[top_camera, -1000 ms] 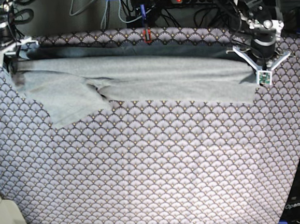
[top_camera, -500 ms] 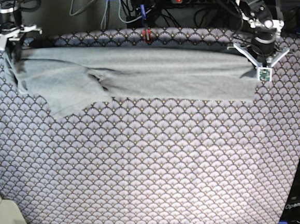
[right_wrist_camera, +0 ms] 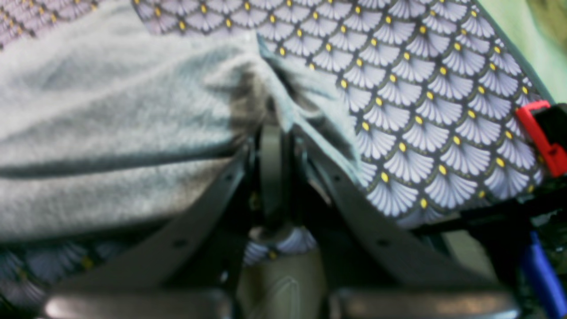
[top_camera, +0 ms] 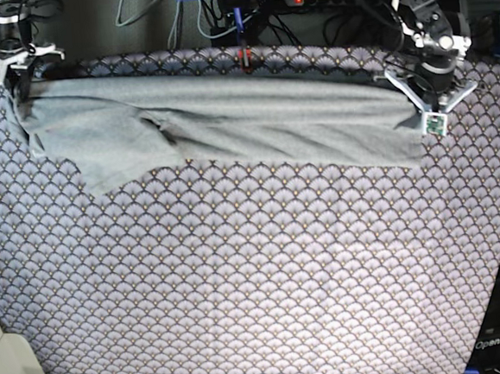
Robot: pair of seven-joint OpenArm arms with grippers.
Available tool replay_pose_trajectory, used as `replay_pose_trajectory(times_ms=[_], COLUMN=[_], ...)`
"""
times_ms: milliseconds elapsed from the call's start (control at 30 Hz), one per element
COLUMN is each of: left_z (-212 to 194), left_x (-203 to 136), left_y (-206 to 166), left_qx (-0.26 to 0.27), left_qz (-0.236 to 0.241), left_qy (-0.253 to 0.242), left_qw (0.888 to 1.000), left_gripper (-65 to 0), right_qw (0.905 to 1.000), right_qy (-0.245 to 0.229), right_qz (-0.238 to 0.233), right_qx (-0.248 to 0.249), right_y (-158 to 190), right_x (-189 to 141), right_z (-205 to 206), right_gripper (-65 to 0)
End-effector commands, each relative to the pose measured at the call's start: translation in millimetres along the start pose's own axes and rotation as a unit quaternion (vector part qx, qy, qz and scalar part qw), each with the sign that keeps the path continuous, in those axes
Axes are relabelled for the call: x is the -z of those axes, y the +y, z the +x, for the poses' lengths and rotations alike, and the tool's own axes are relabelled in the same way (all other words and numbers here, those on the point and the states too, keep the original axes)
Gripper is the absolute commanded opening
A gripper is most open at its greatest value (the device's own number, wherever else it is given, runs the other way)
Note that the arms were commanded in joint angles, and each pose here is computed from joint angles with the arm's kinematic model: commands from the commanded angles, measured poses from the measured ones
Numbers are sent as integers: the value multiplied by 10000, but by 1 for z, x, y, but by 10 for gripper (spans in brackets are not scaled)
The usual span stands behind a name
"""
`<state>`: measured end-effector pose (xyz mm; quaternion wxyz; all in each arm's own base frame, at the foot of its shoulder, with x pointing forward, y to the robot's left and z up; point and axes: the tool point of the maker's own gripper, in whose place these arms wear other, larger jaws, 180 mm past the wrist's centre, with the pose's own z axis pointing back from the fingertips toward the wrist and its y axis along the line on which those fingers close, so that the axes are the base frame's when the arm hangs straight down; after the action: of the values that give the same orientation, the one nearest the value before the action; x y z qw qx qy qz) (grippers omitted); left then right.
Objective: Fold the T-shirt properly
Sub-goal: 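Lift the hem with both grippers and fold it toward the collar, then lower the folded hem onto the shirt and open both grippers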
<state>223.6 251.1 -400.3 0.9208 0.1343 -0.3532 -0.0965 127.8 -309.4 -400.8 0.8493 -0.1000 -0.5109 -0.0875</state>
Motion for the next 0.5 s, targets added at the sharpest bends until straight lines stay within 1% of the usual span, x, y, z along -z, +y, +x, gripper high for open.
replay_pose_trajectory(times_ms=[0,67,167,200,367,467], left_z=[10,7,2,-1,-13,-15], left_x=[-4,-5,-7,-8,-12,-14], left_y=[3,-3,5,7,20,27], left_qx=[89,187,102,62,-257,-344], left_qz=[4,-150,-48,-23,218,327], left_qy=[-173,-127,-74,-52,51,69], left_qw=[9998,9996,9999,10000,9994,9988], left_gripper=[-650,-650,-650,-636,-493,-441], right_qw=[9997,9997,9996,9995,9994,9993], right_qy=[-179,-171,-193,-200,-230,-241], right_qz=[-97,-117,-171,-216,-256,-265], right_qx=[-131,-129,-91,-80,-79,-81], right_y=[-7,-5,-6,-8,-10,-11], right_x=[-1,2,-1,-2,-2,-3], right_z=[11,11,10,11,13,13], right_gripper=[-604,-575,-546,-541,-530,-532])
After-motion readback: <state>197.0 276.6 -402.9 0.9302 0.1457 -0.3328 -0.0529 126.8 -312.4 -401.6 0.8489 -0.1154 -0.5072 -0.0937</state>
